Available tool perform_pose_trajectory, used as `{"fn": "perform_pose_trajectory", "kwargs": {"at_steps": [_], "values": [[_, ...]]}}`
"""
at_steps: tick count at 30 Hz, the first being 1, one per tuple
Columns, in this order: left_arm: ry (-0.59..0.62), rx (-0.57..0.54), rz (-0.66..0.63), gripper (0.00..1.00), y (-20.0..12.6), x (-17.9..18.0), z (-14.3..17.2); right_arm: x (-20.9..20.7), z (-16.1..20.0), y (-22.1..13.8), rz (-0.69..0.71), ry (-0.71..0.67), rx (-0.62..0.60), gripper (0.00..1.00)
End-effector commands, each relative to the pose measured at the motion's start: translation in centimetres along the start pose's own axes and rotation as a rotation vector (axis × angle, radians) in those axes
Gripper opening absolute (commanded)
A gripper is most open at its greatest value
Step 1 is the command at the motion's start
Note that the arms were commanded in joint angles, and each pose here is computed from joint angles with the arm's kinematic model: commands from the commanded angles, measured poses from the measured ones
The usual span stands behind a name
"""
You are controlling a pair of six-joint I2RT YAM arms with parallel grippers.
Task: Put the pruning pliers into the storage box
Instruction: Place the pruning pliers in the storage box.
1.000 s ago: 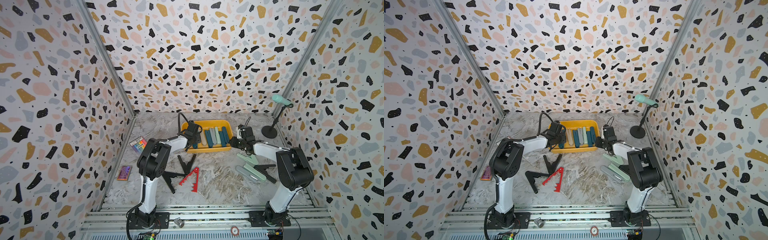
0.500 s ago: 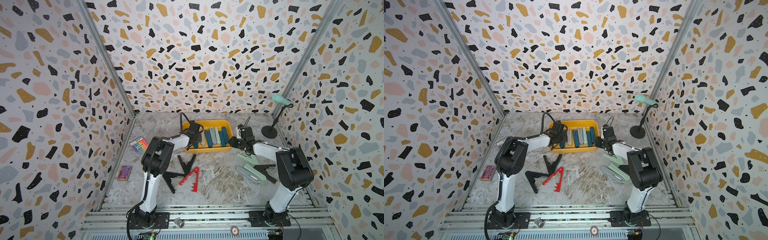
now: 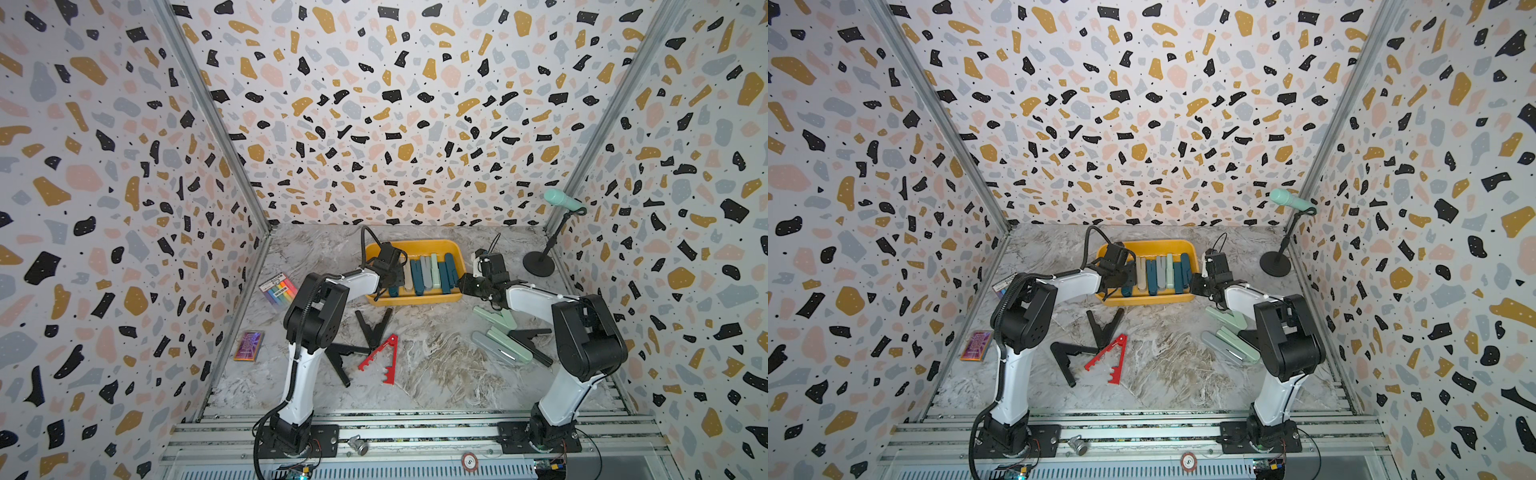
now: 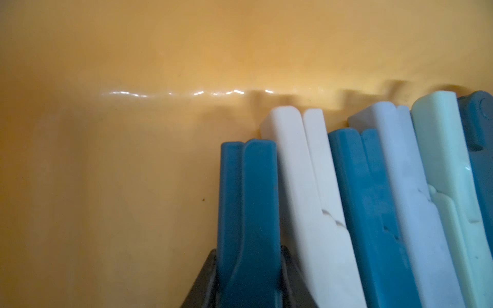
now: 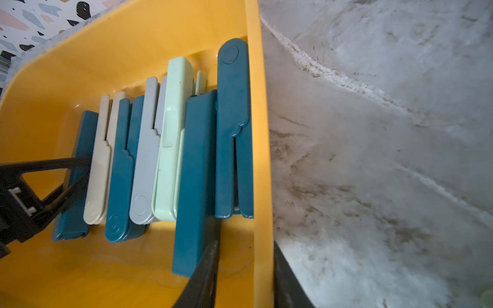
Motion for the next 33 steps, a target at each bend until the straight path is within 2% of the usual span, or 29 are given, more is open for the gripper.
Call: {"fn": "perform_pose_trajectory", "kwargs": {"at_steps": [1,8,14,22,27,33], "values": [[0.000,-0.041,0.076,0.28,-0.1,-1.5,-0.8,1.2,-1.8,-1.2,-0.023,-0.025,-0.061,0.33],[-0.006,-0.072,0.076,0.37,-1.3,-1.5,-1.5,1.2,-2.0,-1.3,-0.015,-0.027,-0.068,0.36],[-0.002,-0.079,0.039,0.41,-1.8,-1.1,-1.6,1.1,-2.5,-2.0,-0.003,-0.035,-0.085,0.38],[0.006,-0.153,0.028,0.51,-4.3,-1.1,-2.8,0.7,-2.9,-2.9,0.012,-0.036,-0.105,0.41],[0.024,-0.209,-0.002,0.62,-6.2,-1.3,-3.2,0.3,-2.8,-3.2,0.025,-0.036,-0.109,0.42],[0.039,-0.309,-0.060,0.84,-10.2,-1.1,-3.1,-0.2,-2.8,-4.0,0.040,-0.034,-0.124,0.44]]}}
Point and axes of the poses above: each gripper's point midway between its finger pads, its own y axis out along the fingers, its own x axis along the line the jaws close on, z = x × y, the point moved 9 cm from there along -y, back along the fingers, and after that the axes turned 3 degrees about y, right-handed, at the moved point
